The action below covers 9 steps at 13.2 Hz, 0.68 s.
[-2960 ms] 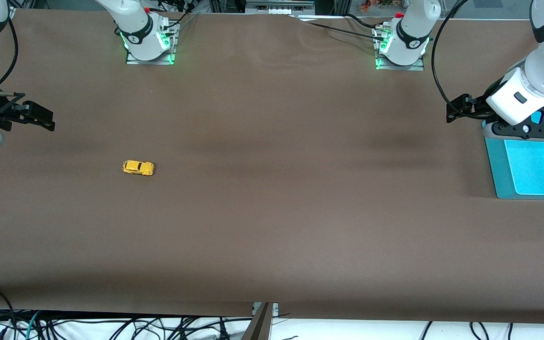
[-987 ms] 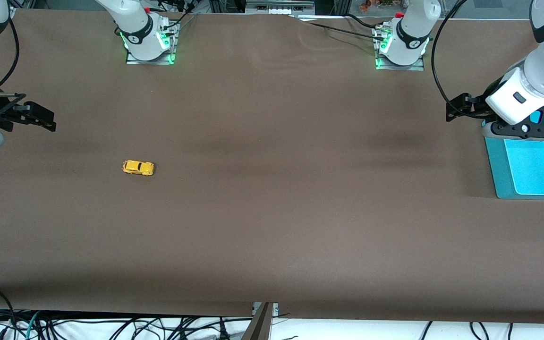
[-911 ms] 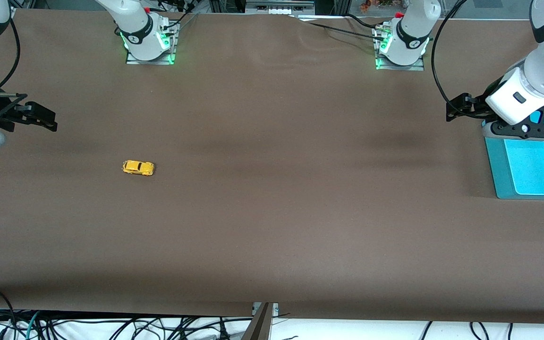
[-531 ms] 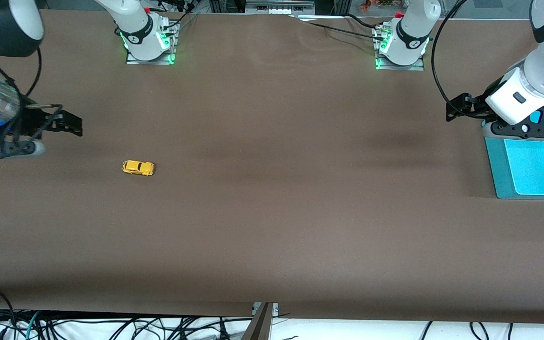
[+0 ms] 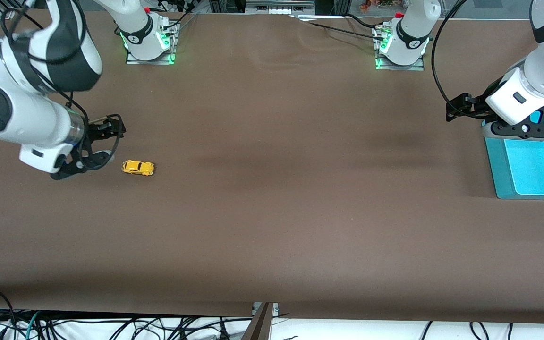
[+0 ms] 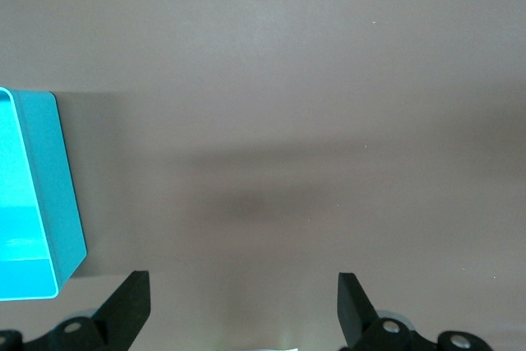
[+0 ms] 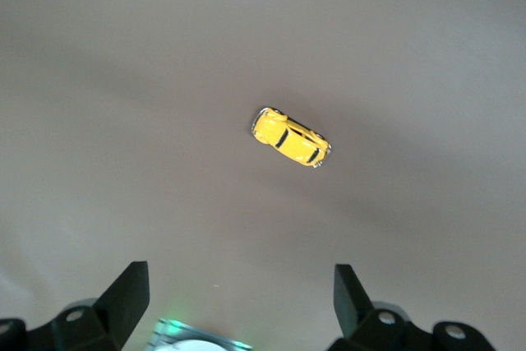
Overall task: Wind and store yellow beetle car
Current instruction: 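Move the right gripper down over the yellow beetle car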
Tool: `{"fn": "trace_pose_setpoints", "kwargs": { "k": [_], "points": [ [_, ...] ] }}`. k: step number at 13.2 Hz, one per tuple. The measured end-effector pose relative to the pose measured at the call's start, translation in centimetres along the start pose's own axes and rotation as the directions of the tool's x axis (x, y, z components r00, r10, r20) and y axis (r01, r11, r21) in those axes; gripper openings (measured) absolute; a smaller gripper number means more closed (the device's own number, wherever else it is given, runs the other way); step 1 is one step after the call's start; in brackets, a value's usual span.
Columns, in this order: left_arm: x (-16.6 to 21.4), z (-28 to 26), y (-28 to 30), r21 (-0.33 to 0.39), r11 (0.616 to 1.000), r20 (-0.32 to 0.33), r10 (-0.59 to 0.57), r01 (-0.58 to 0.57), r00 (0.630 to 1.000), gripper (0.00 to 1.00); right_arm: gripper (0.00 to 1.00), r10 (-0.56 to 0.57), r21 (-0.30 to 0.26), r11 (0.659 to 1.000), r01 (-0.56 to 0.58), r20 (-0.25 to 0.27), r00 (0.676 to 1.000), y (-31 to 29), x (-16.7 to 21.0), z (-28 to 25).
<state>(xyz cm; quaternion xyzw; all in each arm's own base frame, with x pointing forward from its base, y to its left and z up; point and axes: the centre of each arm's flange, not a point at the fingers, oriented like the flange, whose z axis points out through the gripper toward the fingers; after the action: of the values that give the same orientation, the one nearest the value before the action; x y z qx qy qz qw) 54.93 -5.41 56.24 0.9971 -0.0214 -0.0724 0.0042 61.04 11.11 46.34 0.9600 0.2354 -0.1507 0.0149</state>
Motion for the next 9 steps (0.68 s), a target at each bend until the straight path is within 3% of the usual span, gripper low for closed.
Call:
{"fn": "trace_pose_setpoints", "kwargs": {
  "k": [4,6,9],
  "points": [
    [0.0,0.0,0.0,0.0,1.0,0.0,0.0,0.0,1.0,1.0,1.0,-0.252,-0.01,0.968,0.251,-0.012,0.968,0.9,2.9,5.5],
    [0.0,0.0,0.0,0.0,1.0,0.0,0.0,0.0,1.0,1.0,1.0,-0.39,-0.027,0.921,0.389,-0.028,0.921,1.2,3.4,8.4],
    [0.0,0.0,0.0,0.0,1.0,0.001,0.0,0.0,1.0,1.0,1.0,-0.576,-0.068,0.817,0.573,-0.05,0.816,2.5,3.5,12.7]
  ]
}}
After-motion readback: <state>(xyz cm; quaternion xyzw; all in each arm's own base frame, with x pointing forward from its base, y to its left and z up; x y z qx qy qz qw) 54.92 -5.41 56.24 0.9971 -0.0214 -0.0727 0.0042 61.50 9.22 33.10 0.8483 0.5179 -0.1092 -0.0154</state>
